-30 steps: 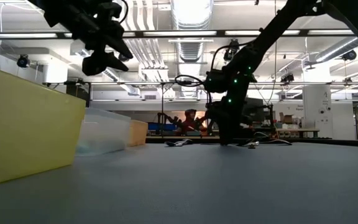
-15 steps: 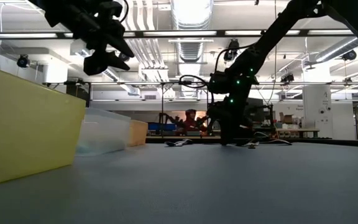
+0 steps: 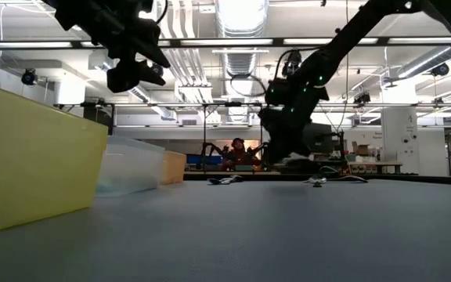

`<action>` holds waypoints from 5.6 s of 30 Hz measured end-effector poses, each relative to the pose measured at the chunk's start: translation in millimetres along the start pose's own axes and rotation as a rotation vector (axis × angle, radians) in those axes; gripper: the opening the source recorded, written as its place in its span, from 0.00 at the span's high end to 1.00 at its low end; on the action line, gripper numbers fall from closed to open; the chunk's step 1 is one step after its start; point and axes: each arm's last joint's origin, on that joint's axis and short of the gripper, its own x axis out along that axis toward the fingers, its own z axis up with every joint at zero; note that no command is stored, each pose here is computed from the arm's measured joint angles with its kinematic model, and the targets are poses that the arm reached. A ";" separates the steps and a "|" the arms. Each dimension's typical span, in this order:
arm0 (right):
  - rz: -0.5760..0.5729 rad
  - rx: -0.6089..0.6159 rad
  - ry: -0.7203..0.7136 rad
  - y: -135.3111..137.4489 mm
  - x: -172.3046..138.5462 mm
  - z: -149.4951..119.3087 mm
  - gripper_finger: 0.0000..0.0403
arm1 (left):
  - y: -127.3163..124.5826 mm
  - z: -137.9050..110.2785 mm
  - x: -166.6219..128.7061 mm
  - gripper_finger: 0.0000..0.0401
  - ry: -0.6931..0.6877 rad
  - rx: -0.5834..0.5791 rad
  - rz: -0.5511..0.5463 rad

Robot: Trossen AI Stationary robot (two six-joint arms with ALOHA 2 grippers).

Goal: Sort silverware by color (type)
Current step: Put the black spoon into the yellow bin

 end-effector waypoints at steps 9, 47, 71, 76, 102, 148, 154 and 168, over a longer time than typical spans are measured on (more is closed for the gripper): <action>0.107 -0.074 -0.096 32.4 -23.3 8.8 0.98 | 0.6 -3.0 34.2 0.61 0.035 0.018 0.050; 0.326 -0.433 -0.513 244.7 -66.0 -31.3 0.98 | -10.2 -17.8 11.0 0.61 0.137 0.095 -0.002; 0.581 -0.368 -0.837 390.8 53.6 -141.3 0.98 | -16.6 -60.0 -102.4 0.61 0.033 -0.050 0.047; 0.603 -0.355 -0.865 401.6 87.7 -148.1 0.98 | -16.7 -61.2 -107.6 0.61 0.012 -0.052 0.033; 0.414 -0.460 -0.389 434.5 129.3 -129.7 0.75 | -16.4 -64.3 -116.2 0.61 -0.012 -0.033 0.013; -0.637 0.689 -0.257 59.1 -3.4 -117.5 0.79 | -3.7 -35.4 -93.2 0.61 -0.463 -0.083 0.657; -0.570 0.781 -0.258 50.7 2.5 -113.8 0.79 | 1.5 -32.0 -91.8 0.61 -0.441 -0.025 0.719; -0.568 0.879 -0.334 35.0 13.7 -105.5 0.79 | 6.3 -32.2 -104.9 0.61 -0.437 0.046 0.738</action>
